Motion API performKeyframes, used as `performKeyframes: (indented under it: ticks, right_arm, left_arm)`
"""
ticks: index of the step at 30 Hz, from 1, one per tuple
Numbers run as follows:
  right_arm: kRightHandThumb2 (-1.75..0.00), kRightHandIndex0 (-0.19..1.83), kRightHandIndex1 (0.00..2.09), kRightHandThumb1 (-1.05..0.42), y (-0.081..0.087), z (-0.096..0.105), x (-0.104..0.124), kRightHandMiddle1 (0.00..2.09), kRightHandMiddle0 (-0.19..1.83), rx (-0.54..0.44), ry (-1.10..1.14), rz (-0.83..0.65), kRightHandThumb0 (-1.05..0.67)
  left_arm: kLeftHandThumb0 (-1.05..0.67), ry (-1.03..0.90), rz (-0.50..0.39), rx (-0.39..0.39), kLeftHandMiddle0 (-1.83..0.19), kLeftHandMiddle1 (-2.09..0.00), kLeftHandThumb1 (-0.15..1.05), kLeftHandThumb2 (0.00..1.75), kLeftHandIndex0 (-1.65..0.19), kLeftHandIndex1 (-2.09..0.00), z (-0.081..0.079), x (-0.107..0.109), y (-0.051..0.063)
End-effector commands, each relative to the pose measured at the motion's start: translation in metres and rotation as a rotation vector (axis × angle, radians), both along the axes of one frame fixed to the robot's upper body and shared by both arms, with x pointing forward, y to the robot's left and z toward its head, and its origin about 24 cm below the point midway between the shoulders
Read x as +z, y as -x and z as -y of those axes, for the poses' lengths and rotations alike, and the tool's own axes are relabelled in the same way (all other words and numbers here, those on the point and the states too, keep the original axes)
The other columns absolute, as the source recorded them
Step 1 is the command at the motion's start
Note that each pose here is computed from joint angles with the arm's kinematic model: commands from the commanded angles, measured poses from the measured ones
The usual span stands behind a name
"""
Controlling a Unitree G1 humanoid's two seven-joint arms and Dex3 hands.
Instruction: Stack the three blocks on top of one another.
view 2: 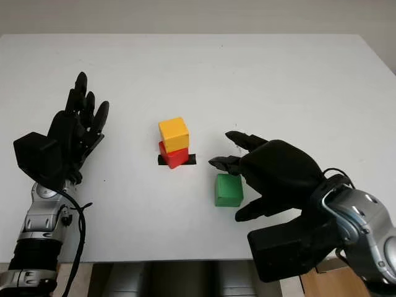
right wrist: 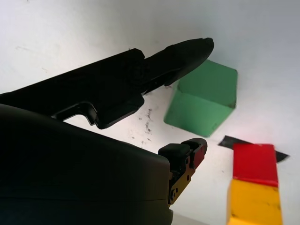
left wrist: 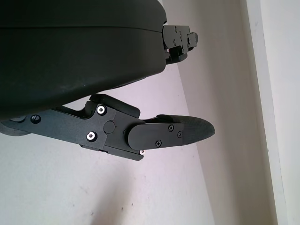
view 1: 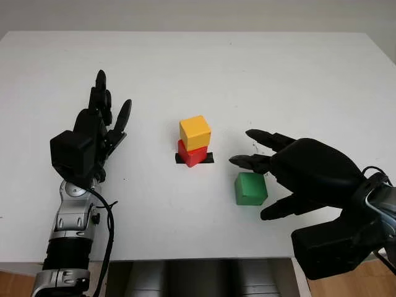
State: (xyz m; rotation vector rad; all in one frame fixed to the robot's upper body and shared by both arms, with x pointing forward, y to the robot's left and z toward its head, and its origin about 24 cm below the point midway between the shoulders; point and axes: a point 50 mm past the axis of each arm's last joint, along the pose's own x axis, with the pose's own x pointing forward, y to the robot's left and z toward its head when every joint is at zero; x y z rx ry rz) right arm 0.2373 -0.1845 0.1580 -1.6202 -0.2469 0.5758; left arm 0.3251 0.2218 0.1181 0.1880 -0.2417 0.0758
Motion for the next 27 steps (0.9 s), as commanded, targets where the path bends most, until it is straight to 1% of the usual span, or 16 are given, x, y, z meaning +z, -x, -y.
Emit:
performKeyframes:
  ticks: [1,9,19,20,21,22,23,24,27]
  right_arm:
    - [-0.05,0.09,0.06,-0.93,-0.001,-0.002,-0.001,0.06,0.40,0.005,-0.011,0.011,-0.61]
    - [-0.05,0.17,0.08,-0.92,-0.004,-0.003,-0.007,0.10,0.49,0.037,-0.038,0.079,-0.53]
    - [-0.06,0.19,0.07,-0.96,-0.004,-0.004,-0.010,0.15,0.53,0.054,-0.108,0.050,-0.53]
    - [-0.06,0.20,0.07,-0.96,-0.004,-0.005,-0.010,0.22,0.52,0.056,-0.113,0.050,-0.52]
    - [-0.06,0.21,0.07,-0.95,-0.004,-0.005,-0.011,0.43,0.41,0.058,-0.118,0.050,-0.52]
    - [-0.06,0.22,0.06,-0.96,-0.004,-0.005,-0.011,0.70,0.29,0.060,-0.122,0.049,-0.51]
    - [-0.06,0.22,0.06,-0.96,-0.003,-0.004,-0.012,0.82,0.24,0.061,-0.123,0.049,-0.51]
    - [-0.06,0.22,0.06,-0.96,-0.003,-0.004,-0.012,0.89,0.21,0.063,-0.123,0.047,-0.50]
    - [-0.06,0.24,0.06,-0.98,-0.003,-0.004,-0.012,0.98,0.20,0.068,-0.122,0.048,-0.47]
  left_arm:
    - [-0.63,-0.010,0.006,-0.003,0.09,-0.05,1.05,0.42,0.10,-0.05,0.000,0.001,0.002]
    - [-0.62,-0.005,0.006,-0.005,0.08,-0.05,1.05,0.41,0.10,-0.05,0.001,0.000,0.003]
    - [-0.63,-0.012,0.003,-0.001,0.07,-0.06,1.05,0.41,0.09,-0.06,0.001,0.000,0.002]
    - [-0.63,-0.013,0.002,0.000,0.07,-0.06,1.05,0.41,0.09,-0.06,0.001,0.000,0.002]
    - [-0.64,-0.013,0.002,0.000,0.07,-0.06,1.05,0.41,0.09,-0.06,0.001,0.000,0.002]
    - [-0.63,-0.009,0.001,0.001,0.07,-0.06,1.05,0.41,0.09,-0.06,0.001,0.000,0.002]
    - [-0.63,-0.007,0.001,0.001,0.07,-0.06,1.05,0.41,0.09,-0.06,0.001,0.000,0.002]
    - [-0.63,-0.004,0.001,0.001,0.07,-0.05,1.05,0.41,0.08,-0.06,0.001,0.001,0.002]
    - [-0.63,-0.014,0.004,0.003,0.07,-0.06,1.05,0.40,0.08,-0.06,0.001,0.000,0.002]
